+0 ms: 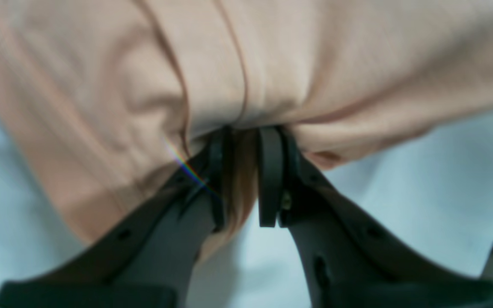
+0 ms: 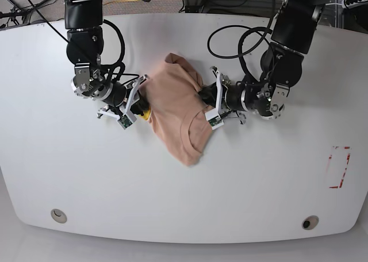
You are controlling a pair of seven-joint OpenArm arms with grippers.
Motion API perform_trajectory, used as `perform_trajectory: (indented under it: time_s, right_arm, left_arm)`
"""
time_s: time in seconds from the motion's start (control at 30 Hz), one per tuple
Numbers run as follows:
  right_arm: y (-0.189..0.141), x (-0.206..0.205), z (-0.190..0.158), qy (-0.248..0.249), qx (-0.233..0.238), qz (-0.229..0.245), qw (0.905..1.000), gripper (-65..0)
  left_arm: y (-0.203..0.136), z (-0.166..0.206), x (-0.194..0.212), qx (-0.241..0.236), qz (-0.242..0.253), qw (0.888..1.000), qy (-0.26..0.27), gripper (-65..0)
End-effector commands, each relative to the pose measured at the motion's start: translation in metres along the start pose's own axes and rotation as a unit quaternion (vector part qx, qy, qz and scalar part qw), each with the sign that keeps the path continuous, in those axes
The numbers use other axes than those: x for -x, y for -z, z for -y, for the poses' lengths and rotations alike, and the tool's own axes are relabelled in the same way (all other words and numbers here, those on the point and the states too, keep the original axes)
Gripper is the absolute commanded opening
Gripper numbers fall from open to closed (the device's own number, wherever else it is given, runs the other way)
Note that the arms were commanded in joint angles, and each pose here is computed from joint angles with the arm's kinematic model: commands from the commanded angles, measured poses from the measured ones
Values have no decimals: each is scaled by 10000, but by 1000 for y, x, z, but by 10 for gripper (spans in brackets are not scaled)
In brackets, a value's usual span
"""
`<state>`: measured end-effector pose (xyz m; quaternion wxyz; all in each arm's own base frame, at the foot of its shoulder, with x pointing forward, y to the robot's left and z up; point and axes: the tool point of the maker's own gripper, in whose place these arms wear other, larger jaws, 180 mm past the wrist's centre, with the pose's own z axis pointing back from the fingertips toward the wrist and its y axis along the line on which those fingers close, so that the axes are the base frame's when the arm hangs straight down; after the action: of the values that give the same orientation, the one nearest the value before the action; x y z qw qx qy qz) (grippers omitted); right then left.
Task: Fold the T-shirt properly
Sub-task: 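Grasp the folded shirt with both grippers and rotate it, then drag the folded shirt with the left gripper toward the red-marked corner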
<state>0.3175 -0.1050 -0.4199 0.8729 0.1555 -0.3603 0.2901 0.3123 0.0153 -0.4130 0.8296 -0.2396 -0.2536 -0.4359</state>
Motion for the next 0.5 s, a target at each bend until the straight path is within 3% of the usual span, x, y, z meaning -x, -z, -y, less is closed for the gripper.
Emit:
perform_trajectory:
  time_s: [0.0, 0.23, 0.47]
  right_arm:
    - [-5, 3, -5, -168, 37, -124, 9998, -555]
    - [-8, 10, -42, -92, -165, -153, 9997, -555]
    - [-11, -14, -72, 172, -68, 23, 9998, -555]
  left_arm:
    - [-12, -35, 26, -463, -724, 9963, 77, -557]
    - [-36, -72, 12, -809, -1159, 9867, 804, -557]
    - [-51, -91, -23, -1063, -983, 9835, 1080, -557]
